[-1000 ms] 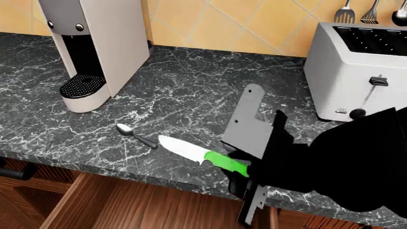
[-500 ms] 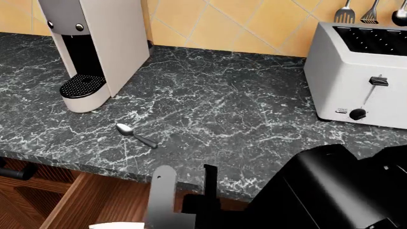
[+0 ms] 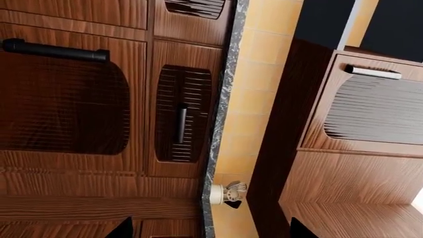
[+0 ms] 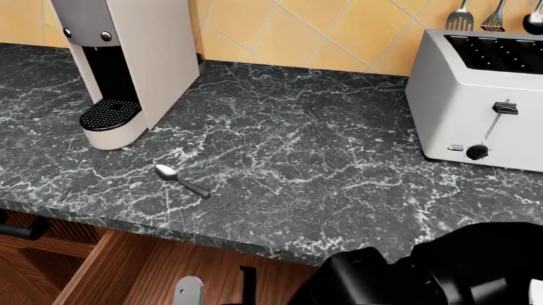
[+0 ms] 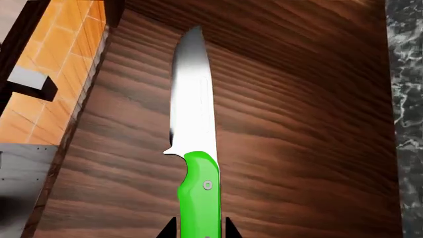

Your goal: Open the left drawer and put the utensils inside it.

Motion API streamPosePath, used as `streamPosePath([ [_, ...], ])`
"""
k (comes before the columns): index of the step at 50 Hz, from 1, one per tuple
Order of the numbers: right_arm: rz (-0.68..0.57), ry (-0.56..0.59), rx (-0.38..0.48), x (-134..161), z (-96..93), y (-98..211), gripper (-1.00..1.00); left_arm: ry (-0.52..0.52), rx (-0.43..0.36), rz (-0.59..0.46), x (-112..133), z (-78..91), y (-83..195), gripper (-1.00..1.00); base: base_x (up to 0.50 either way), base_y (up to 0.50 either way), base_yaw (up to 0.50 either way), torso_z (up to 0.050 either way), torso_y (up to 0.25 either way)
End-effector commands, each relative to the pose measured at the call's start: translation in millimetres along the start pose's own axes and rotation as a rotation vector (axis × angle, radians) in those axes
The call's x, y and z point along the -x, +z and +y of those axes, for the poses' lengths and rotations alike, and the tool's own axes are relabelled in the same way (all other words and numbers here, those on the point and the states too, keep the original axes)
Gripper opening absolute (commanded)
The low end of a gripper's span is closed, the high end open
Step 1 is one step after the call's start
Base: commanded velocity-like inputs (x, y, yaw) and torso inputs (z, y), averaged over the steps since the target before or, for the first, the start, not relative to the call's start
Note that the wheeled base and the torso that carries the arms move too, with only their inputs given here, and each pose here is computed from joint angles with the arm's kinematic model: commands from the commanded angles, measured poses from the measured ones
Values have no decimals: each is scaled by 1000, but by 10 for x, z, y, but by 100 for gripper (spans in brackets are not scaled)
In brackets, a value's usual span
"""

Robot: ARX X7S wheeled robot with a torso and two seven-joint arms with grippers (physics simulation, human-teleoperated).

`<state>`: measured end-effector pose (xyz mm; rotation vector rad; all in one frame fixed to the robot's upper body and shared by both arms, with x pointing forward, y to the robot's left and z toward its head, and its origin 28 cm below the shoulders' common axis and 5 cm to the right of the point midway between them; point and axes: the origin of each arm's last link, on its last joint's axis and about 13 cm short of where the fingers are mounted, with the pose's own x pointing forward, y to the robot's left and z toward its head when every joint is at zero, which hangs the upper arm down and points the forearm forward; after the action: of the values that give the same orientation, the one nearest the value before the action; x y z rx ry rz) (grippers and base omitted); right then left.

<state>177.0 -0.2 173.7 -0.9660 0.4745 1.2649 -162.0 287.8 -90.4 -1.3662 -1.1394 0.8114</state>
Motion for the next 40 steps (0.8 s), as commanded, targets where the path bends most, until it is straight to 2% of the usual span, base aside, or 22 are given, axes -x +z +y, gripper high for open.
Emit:
streamPosePath([
  [1, 48, 67, 17, -365, 140, -112, -100, 3, 1, 5, 0, 11, -13, 100, 0, 0, 0, 0, 0],
  [11, 91, 135, 12, -652, 248, -249, -100, 7, -2, 6, -3, 21, -21, 100, 0, 0, 0, 0, 0],
  [20, 107, 146, -19, -804, 194, -346, -100, 10, -5, 7, -1, 26, -24, 100, 0, 0, 0, 0, 0],
  [40, 181, 199, 24, -854, 239, -417, -100, 9, -2, 8, 0, 18, -18, 100, 0, 0, 0, 0, 0],
])
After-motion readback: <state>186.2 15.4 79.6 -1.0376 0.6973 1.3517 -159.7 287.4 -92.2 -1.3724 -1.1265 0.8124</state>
